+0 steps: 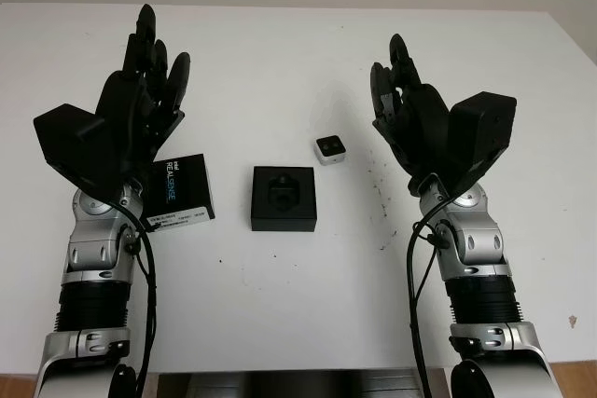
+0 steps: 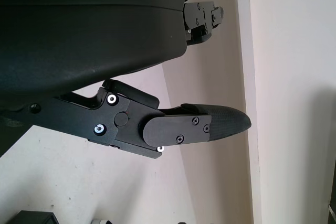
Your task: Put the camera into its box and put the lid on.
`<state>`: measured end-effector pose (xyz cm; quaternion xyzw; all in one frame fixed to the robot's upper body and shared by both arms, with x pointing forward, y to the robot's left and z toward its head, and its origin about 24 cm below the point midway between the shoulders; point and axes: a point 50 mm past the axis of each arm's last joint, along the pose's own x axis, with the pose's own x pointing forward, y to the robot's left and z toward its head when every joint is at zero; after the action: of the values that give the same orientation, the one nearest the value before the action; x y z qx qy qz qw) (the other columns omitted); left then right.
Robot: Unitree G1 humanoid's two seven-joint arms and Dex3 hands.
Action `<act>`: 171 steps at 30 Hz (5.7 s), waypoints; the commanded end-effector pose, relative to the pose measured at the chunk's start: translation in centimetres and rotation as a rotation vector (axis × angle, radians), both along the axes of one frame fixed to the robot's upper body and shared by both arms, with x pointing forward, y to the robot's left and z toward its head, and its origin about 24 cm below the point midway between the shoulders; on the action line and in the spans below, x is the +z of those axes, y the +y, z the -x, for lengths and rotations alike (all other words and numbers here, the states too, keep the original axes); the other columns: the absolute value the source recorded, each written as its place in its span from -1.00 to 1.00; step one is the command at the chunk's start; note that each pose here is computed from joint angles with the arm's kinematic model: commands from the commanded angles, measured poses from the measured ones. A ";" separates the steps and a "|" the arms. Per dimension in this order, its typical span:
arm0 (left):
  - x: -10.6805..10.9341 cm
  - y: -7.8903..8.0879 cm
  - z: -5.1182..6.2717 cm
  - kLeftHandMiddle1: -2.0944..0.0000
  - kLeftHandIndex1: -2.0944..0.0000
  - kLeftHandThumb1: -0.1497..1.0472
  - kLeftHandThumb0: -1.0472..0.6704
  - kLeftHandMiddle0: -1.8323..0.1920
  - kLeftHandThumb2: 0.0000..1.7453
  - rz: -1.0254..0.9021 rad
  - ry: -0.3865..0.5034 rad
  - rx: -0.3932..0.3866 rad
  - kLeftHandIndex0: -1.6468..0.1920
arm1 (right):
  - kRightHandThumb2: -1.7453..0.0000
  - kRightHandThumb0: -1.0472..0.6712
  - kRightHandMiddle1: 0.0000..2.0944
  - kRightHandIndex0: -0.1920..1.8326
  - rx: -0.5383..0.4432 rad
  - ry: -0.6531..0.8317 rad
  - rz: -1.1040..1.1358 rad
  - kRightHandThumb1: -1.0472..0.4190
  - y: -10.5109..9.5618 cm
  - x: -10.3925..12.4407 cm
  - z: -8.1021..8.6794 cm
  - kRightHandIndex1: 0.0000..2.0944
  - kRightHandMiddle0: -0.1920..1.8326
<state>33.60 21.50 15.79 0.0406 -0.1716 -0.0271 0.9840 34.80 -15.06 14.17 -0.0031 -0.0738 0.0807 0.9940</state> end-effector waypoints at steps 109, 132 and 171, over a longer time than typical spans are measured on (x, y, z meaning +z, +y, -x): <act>0.0 -0.5 0.4 0.94 0.95 1.00 -0.56 0.93 -0.45 -0.056 0.008 0.003 0.93 | 0.93 -0.47 -0.08 -0.70 0.224 -0.341 1.531 -0.74 -0.2 3.4 -4.6 -0.93 -0.61; -0.2 -0.6 0.6 0.95 0.95 1.00 -0.54 0.95 -0.44 -0.070 0.008 -0.015 0.94 | 0.94 -0.46 0.06 -0.63 0.239 -0.364 1.525 -0.76 0.6 1.7 -4.8 -0.94 -0.57; -0.3 -0.7 0.7 0.94 0.95 1.00 -0.51 0.94 -0.43 -0.078 0.003 -0.015 0.93 | 0.94 -0.24 0.50 -0.45 0.083 -0.383 1.345 -0.98 0.1 3.3 -4.9 -0.94 -0.49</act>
<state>33.11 20.78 15.22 0.0714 -0.1626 -0.0396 0.9833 39.85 -15.16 17.18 -0.6442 -0.1779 0.1490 0.7288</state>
